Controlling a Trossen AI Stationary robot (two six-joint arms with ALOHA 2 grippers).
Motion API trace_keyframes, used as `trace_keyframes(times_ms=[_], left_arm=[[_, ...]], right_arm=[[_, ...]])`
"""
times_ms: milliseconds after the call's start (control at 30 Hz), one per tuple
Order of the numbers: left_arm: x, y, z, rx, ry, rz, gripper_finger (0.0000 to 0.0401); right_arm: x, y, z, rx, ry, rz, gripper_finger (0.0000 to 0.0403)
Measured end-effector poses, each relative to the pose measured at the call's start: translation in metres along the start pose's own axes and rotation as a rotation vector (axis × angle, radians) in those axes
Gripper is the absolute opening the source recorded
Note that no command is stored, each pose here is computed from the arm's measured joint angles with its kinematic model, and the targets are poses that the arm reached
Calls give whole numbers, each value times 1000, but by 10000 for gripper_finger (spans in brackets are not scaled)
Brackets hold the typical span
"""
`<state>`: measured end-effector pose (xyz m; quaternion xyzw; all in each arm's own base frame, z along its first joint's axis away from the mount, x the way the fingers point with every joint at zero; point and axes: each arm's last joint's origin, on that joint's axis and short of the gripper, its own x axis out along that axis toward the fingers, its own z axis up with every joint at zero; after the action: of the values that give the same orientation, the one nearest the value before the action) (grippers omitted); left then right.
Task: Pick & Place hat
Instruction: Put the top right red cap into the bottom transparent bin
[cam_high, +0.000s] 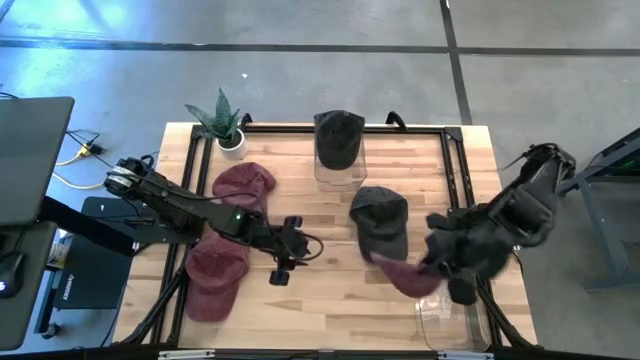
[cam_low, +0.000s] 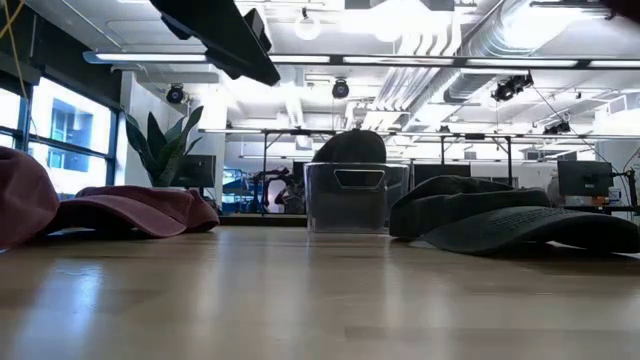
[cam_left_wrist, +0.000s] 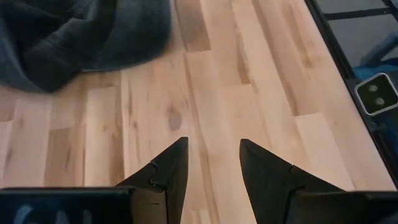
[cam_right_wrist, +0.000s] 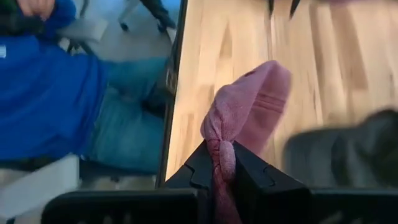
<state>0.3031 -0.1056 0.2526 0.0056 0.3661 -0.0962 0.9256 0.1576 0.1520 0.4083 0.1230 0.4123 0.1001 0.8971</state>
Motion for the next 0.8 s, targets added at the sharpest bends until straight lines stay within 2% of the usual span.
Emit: trace_keyframes(times_ms=[200, 467, 800], left_arm=[[0, 0, 0, 0, -3, -2, 138], [0, 1, 0, 0, -3, 20, 138], [0, 1, 0, 0, -3, 25, 138]], right_arm=[[-4, 14, -43, 25, 110, -87, 23], [-3, 25, -81, -9, 61, -155, 22], [26, 20, -132, 30, 58, -234, 29]])
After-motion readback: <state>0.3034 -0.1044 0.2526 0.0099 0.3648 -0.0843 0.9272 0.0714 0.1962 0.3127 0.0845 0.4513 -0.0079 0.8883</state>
